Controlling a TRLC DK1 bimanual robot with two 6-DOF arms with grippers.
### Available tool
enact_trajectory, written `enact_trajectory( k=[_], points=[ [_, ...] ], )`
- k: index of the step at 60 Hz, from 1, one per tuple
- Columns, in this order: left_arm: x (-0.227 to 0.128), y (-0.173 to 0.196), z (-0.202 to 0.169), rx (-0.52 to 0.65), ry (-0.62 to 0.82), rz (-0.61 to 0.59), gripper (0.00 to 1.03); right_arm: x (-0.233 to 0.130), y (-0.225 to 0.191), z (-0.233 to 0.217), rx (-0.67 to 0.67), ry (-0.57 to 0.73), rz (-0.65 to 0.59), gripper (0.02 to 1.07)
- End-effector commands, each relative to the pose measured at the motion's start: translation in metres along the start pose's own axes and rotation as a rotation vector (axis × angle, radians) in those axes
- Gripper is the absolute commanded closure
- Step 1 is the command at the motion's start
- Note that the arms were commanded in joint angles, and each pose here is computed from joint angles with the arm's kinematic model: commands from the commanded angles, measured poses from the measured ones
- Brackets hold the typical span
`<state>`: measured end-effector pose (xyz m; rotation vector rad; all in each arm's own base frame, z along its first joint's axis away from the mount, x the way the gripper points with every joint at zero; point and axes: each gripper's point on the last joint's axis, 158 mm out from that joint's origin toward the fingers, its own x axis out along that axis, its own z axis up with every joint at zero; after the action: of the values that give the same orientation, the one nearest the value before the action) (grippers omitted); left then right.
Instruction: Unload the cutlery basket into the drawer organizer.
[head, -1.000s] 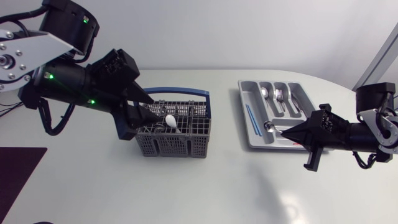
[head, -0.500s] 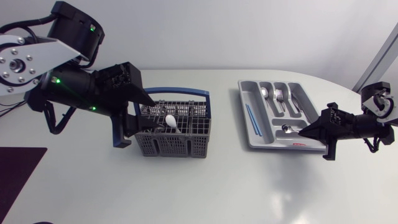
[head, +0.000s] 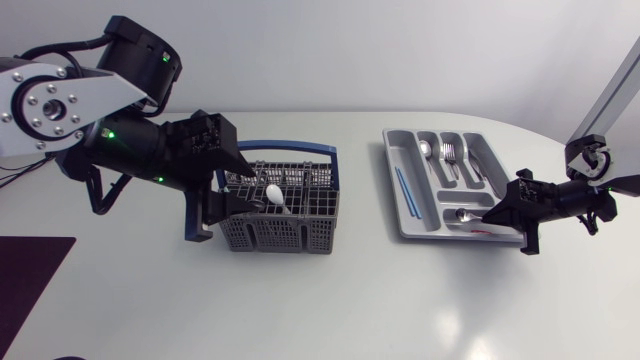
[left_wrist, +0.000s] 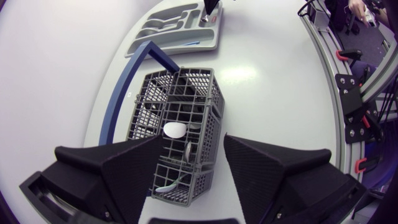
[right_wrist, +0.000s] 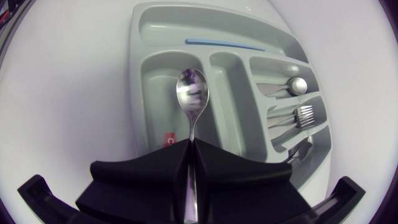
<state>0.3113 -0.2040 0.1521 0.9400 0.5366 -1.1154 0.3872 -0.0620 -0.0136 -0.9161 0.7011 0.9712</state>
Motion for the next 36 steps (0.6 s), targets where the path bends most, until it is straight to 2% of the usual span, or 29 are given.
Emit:
enact_trajectory(
  k=[1,3,8,14,22,36],
  points=[
    [0.009,-0.009,-0.005,0.042,0.015,-0.032,0.34,0.006,0.002,-0.005,-0.025,0.009,0.018,0.89],
    [0.010,-0.010,-0.006,0.049,0.016,-0.034,0.34,0.006,0.000,-0.005,-0.021,0.009,0.010,0.79],
    [0.012,-0.012,-0.007,0.066,0.018,-0.042,0.34,0.003,-0.002,-0.003,-0.001,0.010,-0.003,0.45],
    [0.013,-0.015,-0.008,0.103,0.019,-0.049,0.34,-0.005,-0.002,0.001,0.017,0.014,-0.020,0.26],
    [0.014,-0.017,-0.016,0.144,0.048,-0.043,0.34,-0.019,0.001,0.016,0.017,0.009,-0.051,0.17],
    [0.027,-0.016,-0.034,0.126,0.127,-0.006,0.35,-0.045,0.022,0.057,0.016,-0.050,-0.116,0.14]
  ],
)
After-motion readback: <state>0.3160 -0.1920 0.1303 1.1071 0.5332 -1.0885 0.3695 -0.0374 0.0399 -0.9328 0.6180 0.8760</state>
